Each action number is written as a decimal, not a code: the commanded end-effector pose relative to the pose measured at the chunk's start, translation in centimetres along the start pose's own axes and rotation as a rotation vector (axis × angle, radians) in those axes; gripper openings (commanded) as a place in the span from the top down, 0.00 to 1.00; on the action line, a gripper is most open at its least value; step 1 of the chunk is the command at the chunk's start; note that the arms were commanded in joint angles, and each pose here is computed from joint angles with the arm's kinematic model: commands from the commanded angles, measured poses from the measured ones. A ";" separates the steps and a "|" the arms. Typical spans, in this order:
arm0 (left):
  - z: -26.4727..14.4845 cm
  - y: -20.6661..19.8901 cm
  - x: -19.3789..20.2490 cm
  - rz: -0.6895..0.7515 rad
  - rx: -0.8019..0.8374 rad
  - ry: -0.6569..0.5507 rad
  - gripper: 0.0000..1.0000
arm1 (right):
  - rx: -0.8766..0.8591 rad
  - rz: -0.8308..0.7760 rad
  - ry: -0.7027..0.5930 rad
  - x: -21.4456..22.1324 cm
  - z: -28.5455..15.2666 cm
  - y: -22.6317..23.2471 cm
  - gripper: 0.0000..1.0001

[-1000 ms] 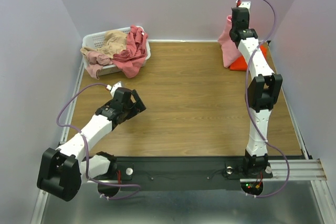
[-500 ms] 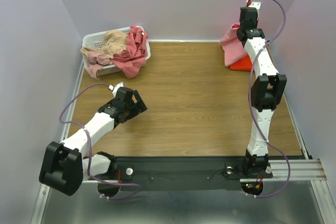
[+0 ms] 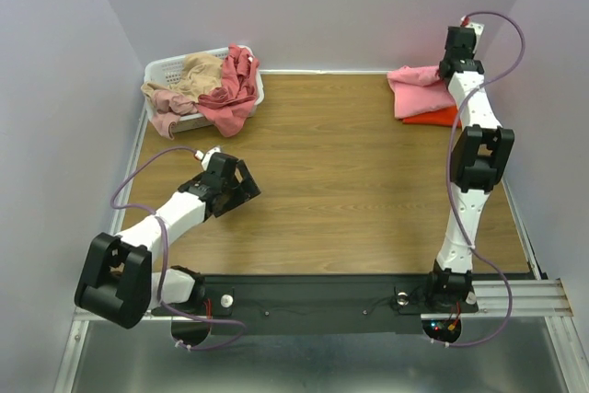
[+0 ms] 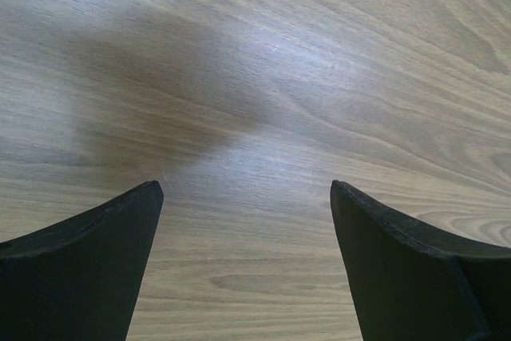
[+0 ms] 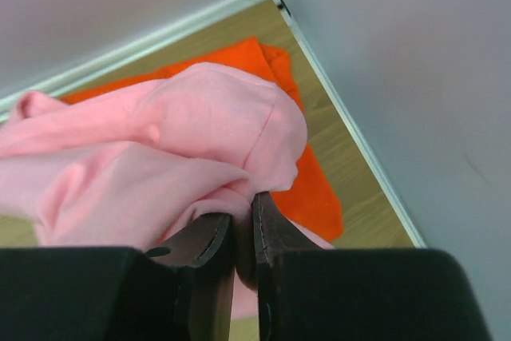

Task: Fold and stack the t-shirts
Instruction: Neatly place the folded tshirt to the corner

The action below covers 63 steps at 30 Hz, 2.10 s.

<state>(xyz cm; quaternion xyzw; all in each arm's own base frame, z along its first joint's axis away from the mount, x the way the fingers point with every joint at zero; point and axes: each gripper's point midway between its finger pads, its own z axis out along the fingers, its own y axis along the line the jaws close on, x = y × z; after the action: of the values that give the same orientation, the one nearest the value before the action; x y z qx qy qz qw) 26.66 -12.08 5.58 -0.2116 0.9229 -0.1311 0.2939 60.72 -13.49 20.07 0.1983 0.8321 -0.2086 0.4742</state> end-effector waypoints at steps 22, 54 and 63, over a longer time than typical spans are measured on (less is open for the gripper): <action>1.5 -2.2 -0.5 0.024 0.051 0.029 0.02 | -0.142 0.233 0.099 3.8 7.9 -2.1 0.00; 2.3 -3.4 0.0 0.032 0.100 0.072 0.02 | -0.297 0.483 0.209 4.4 6.8 -7.4 0.00; 2.0 -3.6 -0.3 0.031 0.108 0.057 0.02 | -0.116 0.420 0.141 2.7 4.8 -11.6 0.00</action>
<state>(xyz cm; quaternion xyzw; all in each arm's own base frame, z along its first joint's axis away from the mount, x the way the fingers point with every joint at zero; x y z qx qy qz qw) 28.05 -14.74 3.85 -0.1841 0.9334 -0.1669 0.2590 57.99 -22.63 10.66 0.3536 0.8435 0.0123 0.4041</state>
